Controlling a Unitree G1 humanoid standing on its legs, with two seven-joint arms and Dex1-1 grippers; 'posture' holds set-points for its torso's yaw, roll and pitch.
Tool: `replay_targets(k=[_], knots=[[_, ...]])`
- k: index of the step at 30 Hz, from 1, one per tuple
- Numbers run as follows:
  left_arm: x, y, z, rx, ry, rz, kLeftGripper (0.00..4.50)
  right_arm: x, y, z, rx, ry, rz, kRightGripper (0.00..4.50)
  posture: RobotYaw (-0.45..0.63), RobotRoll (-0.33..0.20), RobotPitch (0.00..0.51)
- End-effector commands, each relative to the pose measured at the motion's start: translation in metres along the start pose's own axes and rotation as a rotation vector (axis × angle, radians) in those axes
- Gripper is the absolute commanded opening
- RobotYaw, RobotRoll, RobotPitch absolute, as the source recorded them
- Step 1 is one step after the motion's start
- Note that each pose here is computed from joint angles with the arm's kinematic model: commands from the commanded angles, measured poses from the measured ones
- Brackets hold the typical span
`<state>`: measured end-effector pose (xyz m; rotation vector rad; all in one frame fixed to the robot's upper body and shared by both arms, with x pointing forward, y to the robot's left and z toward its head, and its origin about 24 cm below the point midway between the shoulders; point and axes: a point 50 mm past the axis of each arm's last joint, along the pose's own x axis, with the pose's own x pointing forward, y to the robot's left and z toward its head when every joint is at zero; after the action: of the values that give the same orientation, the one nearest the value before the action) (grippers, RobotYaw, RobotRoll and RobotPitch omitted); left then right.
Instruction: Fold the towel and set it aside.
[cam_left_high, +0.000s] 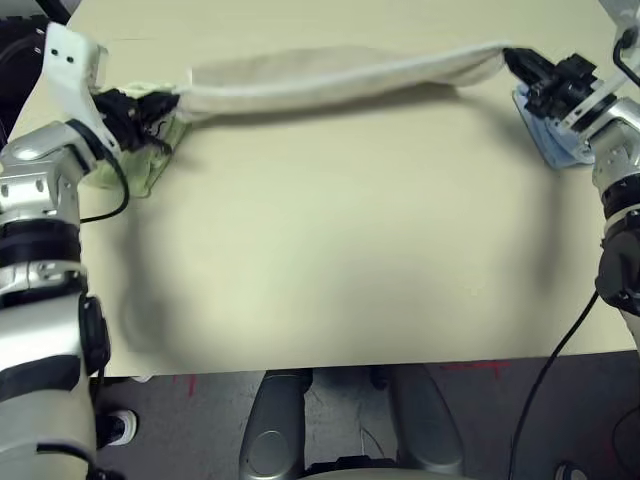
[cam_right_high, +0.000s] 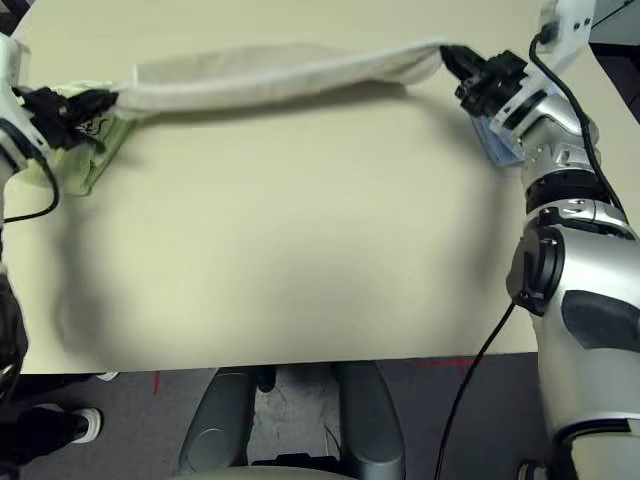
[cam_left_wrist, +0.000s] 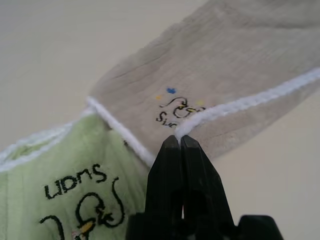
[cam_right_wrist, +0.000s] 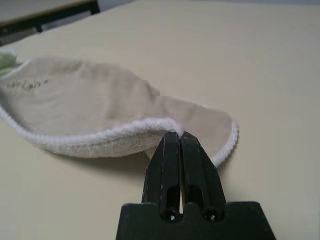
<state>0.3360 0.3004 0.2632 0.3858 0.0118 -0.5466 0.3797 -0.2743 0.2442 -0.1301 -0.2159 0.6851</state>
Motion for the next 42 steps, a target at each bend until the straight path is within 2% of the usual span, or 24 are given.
replay_targets(k=[1, 10, 17, 25, 29, 42], knots=[[-0.007, -0.006, -0.004, -0.006, 0.067, -0.072, 0.03, -0.014, -0.001, -0.005, -0.088, 0.122, 0.082, 0.0, 0.03, 0.0, 0.341], [-0.026, -0.014, -0.011, 0.008, 0.245, -0.244, 0.03, -0.03, 0.01, -0.018, -0.304, 0.442, 0.389, 0.0, 0.03, 0.0, 0.327], [-0.035, -0.019, -0.015, -0.014, 0.296, -0.293, 0.03, -0.039, 0.009, -0.02, -0.395, 0.562, 0.452, 0.0, 0.03, 0.0, 0.323], [-0.05, 0.001, -0.004, -0.015, 0.287, -0.219, 0.03, -0.048, -0.001, -0.01, -0.41, 0.549, 0.372, 0.0, 0.03, 0.0, 0.32], [-0.06, 0.007, -0.006, -0.028, 0.311, -0.22, 0.03, -0.055, -0.005, -0.007, -0.41, 0.562, 0.357, 0.0, 0.02, 0.0, 0.316], [-0.082, 0.0, -0.021, -0.078, 0.444, -0.328, 0.03, -0.068, -0.001, -0.01, -0.336, 0.581, 0.465, 0.0, 0.02, 0.0, 0.3]])
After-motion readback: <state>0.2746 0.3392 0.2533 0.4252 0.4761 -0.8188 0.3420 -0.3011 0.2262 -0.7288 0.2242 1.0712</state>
